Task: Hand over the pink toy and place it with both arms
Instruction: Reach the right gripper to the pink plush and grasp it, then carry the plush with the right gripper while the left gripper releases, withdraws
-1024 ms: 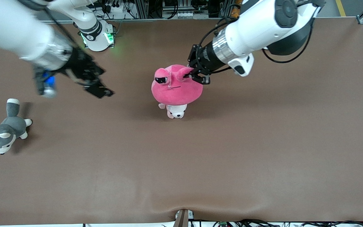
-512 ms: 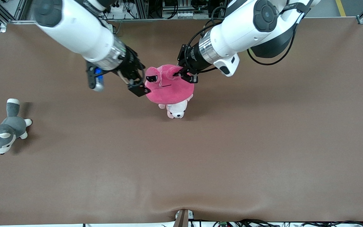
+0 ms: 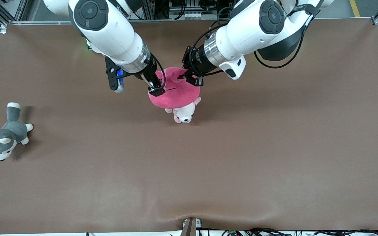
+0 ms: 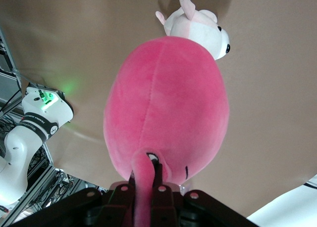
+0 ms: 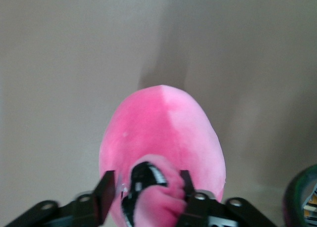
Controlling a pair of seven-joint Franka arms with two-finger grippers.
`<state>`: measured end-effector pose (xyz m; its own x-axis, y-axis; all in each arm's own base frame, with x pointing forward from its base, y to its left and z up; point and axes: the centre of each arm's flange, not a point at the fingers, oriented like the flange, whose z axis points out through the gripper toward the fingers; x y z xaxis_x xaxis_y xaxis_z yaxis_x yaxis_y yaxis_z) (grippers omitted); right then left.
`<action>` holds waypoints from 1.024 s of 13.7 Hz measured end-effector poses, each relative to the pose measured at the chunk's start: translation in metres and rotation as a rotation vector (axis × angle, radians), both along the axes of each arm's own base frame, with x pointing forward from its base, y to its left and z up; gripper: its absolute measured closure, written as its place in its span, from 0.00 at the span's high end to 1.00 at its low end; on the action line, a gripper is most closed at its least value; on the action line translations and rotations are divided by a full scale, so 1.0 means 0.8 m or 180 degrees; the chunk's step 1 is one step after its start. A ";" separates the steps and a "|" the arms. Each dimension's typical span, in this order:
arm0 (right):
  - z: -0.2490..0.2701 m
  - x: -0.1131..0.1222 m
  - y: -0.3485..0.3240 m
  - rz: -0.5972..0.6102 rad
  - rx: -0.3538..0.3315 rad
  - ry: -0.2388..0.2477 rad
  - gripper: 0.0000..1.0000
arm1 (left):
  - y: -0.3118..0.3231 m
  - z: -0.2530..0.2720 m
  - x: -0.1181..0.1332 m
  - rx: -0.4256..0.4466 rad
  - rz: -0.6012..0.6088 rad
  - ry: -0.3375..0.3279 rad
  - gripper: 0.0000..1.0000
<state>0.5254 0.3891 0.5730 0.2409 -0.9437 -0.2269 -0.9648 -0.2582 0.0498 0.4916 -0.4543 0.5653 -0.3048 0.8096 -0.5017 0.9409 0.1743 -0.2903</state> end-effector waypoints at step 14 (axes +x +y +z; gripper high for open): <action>0.003 0.075 -0.125 -0.0556 -0.0044 -0.0038 0.16 | 0.136 0.022 0.054 0.0696 -0.0972 -0.0677 0.98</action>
<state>0.5855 0.2893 0.5753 0.0756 -0.9744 -0.2117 -0.9955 -0.0860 0.0404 0.5349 -0.3452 0.5826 0.0571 0.9408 -0.3341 0.9938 -0.0857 -0.0715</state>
